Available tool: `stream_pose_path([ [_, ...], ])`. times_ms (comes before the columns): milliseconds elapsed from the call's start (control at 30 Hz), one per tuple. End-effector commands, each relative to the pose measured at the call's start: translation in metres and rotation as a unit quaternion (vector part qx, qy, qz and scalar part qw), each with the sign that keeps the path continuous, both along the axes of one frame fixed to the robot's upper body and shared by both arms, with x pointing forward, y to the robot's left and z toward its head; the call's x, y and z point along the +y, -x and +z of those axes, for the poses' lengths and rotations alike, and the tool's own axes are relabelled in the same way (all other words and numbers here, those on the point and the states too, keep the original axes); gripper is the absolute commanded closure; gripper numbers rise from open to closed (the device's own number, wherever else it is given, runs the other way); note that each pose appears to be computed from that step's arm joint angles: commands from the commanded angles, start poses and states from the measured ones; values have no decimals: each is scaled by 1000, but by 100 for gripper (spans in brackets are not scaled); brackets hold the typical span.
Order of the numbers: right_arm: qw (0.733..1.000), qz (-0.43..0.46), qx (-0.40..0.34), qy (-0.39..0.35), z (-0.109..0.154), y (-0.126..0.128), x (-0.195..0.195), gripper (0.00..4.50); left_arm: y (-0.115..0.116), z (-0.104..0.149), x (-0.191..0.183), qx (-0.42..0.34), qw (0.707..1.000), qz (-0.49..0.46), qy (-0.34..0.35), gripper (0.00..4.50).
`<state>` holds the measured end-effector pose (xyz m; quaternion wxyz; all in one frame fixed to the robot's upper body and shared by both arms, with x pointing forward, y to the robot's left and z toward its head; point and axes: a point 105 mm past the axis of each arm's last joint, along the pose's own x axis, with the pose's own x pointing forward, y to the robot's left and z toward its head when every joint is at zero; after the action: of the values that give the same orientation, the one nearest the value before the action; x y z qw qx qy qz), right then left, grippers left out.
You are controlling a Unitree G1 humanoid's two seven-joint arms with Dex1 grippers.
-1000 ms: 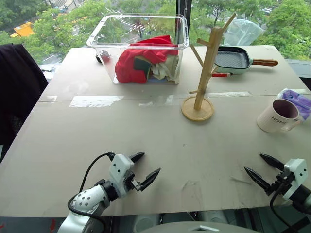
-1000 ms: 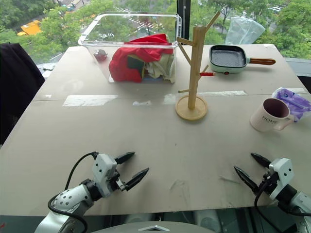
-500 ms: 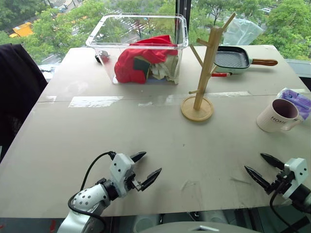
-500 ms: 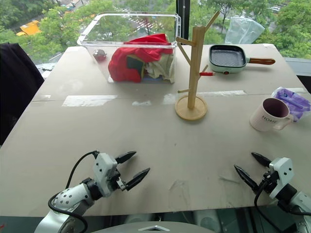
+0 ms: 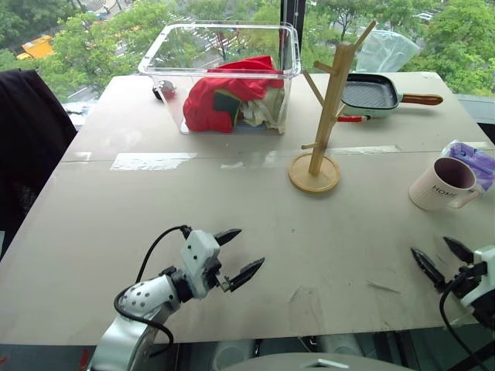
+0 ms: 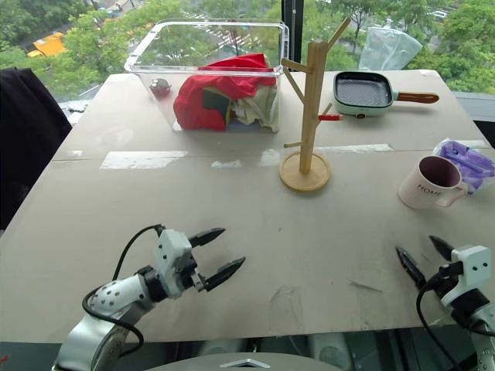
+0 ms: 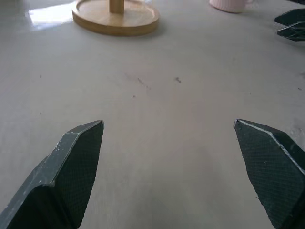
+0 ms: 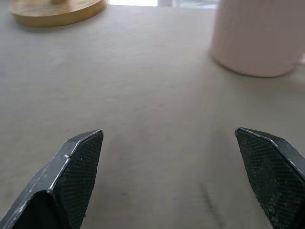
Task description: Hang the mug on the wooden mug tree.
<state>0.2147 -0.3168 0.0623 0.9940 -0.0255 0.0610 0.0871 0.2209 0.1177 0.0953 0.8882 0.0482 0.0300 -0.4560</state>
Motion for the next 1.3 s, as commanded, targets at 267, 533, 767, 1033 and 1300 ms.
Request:
stream_pose_path([
  [267, 983, -171, -72, 7, 37, -33, -84, 1, -13, 61, -56, -76, 986, -146, -21, 0],
  [533, 987, -117, -97, -46, 48, -56, -72, 1, -20, 71, -72, -69, 986, -152, -20, 0],
  [767, 988, -108, -95, -55, 45, -64, -69, 1, -26, 83, -87, -72, 988, -137, -7, 0],
  [1033, 989, -104, -83, -61, 35, -73, -70, 1, -30, 100, -96, -74, 984, -156, 32, 0],
  [1300, 991, -89, -79, -68, 30, -89, -69, 1, -31, 104, -97, -70, 978, -191, 40, 0],
])
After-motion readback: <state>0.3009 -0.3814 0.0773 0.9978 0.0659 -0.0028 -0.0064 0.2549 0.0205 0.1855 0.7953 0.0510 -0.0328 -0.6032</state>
